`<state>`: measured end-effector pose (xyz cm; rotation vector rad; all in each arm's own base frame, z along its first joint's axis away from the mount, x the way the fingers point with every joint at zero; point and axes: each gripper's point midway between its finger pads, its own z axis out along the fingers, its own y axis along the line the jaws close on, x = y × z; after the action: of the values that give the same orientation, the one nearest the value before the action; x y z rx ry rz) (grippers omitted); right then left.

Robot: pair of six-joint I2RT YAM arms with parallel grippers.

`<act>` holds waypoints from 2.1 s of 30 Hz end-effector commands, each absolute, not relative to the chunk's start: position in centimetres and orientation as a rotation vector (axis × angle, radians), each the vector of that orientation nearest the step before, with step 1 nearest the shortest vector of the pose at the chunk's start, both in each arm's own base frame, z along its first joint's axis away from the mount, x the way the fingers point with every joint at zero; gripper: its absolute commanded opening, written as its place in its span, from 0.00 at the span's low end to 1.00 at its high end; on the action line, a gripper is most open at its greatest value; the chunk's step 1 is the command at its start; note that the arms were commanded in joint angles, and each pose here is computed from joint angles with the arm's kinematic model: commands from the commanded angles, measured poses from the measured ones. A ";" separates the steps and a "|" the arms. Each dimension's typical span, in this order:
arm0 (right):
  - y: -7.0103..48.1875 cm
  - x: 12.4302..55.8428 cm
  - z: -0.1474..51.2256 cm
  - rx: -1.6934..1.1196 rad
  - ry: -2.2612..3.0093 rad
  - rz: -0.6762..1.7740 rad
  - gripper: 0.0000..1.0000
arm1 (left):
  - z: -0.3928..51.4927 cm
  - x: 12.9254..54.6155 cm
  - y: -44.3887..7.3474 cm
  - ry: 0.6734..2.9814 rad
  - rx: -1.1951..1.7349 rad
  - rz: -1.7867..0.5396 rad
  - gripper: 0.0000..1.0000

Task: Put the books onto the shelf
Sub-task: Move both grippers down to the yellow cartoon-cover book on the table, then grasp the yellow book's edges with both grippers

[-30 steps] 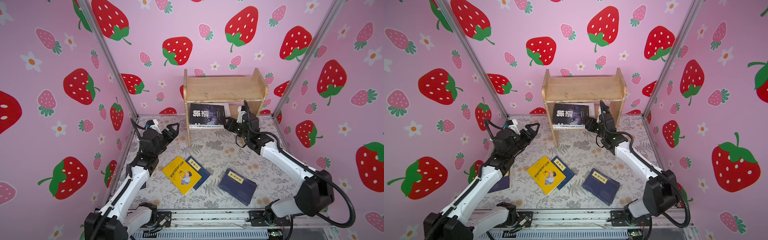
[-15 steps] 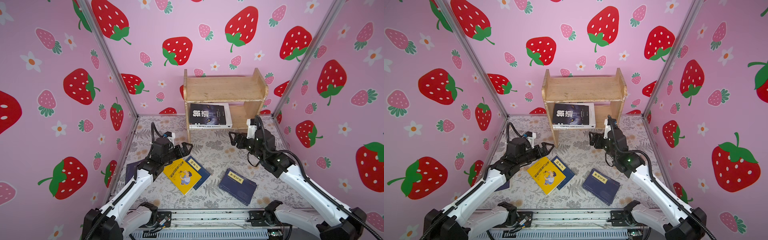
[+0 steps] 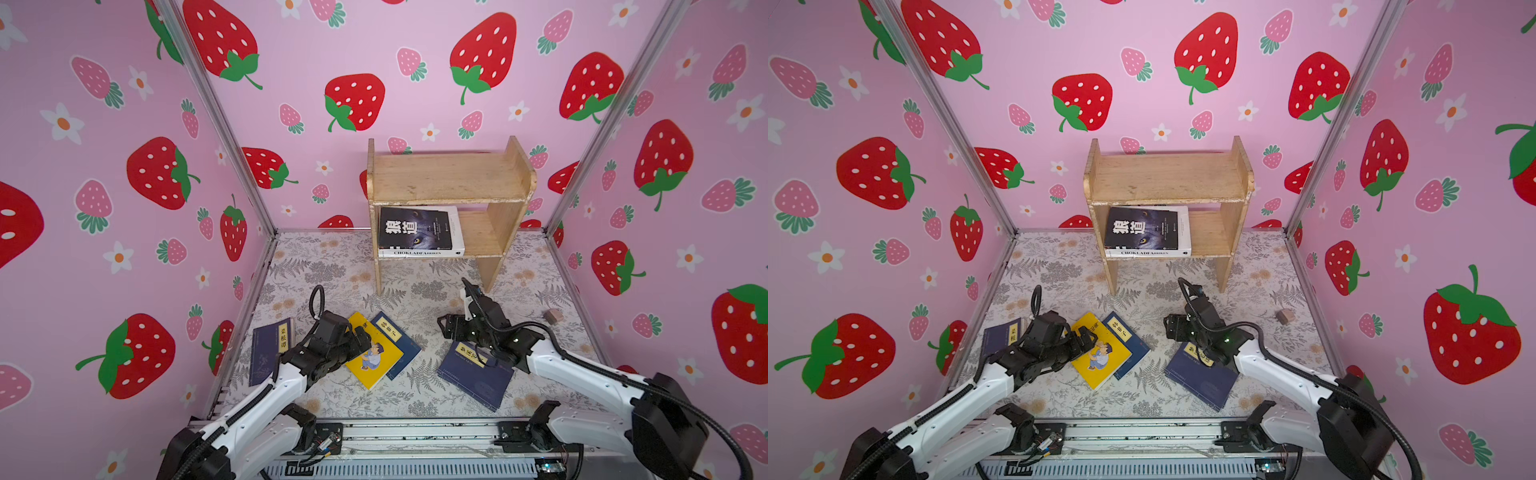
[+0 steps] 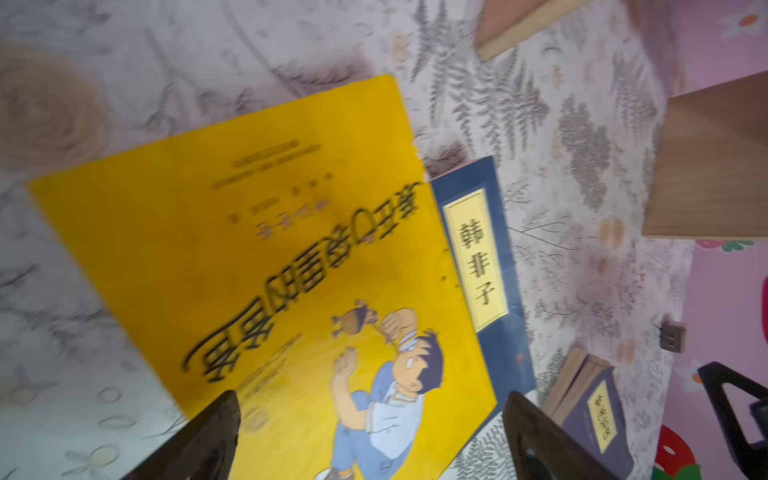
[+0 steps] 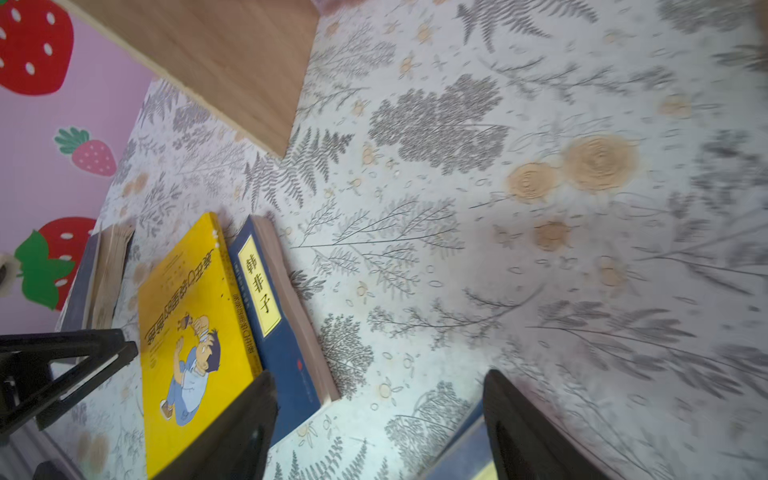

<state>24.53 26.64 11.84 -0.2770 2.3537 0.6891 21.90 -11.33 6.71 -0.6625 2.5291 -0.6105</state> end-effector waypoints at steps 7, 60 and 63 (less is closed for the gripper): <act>38.4 24.7 12.1 -0.636 2.254 0.787 0.75 | 5.0 19.0 -8.0 2.407 -0.938 -0.585 1.00; 44.1 20.5 4.7 -0.824 2.489 0.908 0.62 | 8.1 29.0 -12.2 2.287 -0.669 -0.773 1.00; 44.5 19.7 4.0 -0.841 2.506 0.974 0.62 | 7.9 30.1 -13.2 2.295 -0.653 -0.814 0.99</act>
<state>21.24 43.75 5.18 -0.8138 2.4762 0.8798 27.64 -11.23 5.36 -0.7420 2.3608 -0.6958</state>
